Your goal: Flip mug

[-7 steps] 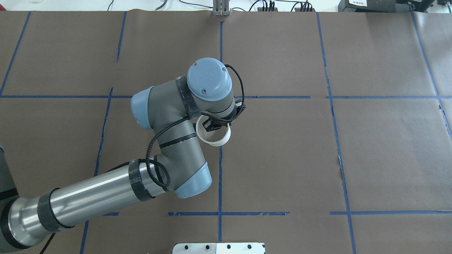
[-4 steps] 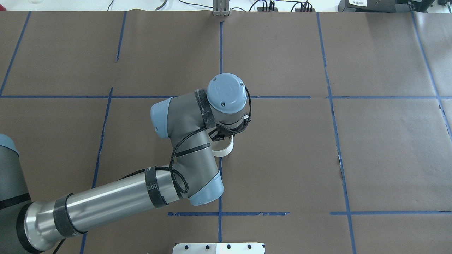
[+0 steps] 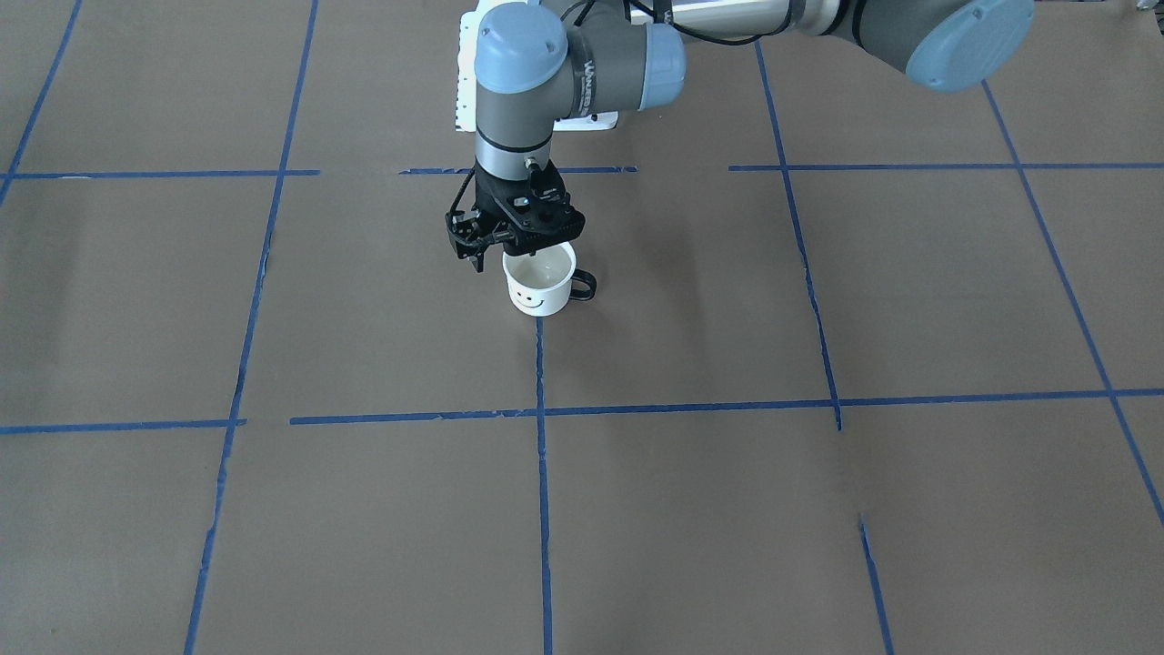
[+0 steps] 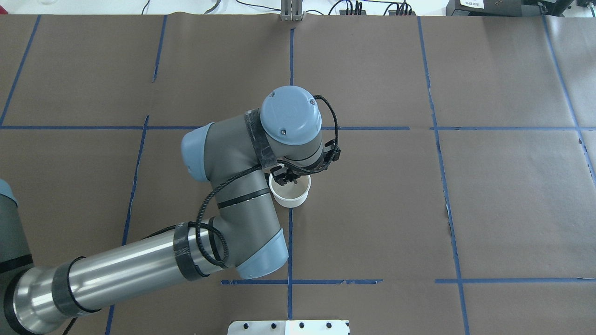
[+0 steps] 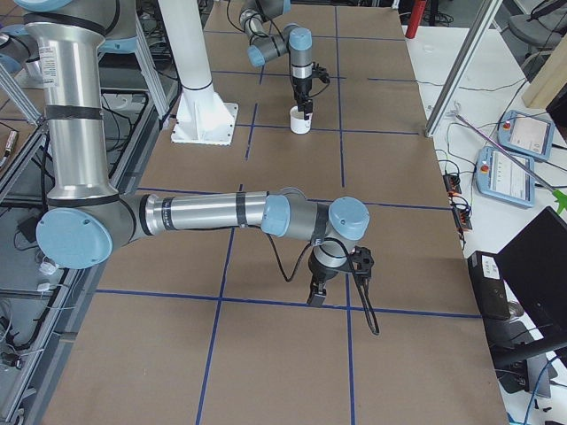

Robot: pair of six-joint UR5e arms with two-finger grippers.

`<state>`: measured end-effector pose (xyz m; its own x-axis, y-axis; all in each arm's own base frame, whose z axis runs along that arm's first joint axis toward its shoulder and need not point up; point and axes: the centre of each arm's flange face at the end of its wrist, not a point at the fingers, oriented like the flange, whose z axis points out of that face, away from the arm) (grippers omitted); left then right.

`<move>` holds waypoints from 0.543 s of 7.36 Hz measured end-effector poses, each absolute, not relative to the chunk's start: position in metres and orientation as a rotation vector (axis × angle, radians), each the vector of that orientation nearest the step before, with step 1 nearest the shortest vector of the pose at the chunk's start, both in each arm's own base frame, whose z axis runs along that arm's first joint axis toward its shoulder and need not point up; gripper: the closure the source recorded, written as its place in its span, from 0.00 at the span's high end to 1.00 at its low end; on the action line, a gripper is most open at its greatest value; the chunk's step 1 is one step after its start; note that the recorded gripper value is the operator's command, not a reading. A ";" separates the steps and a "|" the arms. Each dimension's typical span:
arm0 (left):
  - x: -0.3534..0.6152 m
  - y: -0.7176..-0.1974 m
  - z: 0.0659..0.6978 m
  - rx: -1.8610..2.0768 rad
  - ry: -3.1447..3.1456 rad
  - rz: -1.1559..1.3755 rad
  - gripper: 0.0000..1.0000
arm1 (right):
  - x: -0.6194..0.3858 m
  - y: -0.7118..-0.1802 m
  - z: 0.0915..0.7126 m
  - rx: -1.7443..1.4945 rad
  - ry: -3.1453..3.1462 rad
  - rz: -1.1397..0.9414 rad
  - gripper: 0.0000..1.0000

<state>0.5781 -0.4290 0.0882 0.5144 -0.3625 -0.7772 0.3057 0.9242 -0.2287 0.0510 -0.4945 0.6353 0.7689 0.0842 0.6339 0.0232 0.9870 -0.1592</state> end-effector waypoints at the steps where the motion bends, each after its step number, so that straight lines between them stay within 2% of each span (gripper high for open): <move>1: 0.530 -0.432 0.092 -0.020 0.960 -0.362 1.00 | 0.051 -0.495 0.635 -0.162 -0.694 0.033 1.00; 4: 0.374 -0.456 0.183 0.137 0.922 -0.158 1.00 | 0.051 -0.495 0.635 -0.161 -0.694 0.033 1.00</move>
<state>0.3742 -0.4560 0.1830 0.5944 -0.0768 -0.8005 0.1941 0.9797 0.0502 0.0510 -0.4945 0.6353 0.7688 0.0842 0.6339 0.0232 0.9870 -0.1592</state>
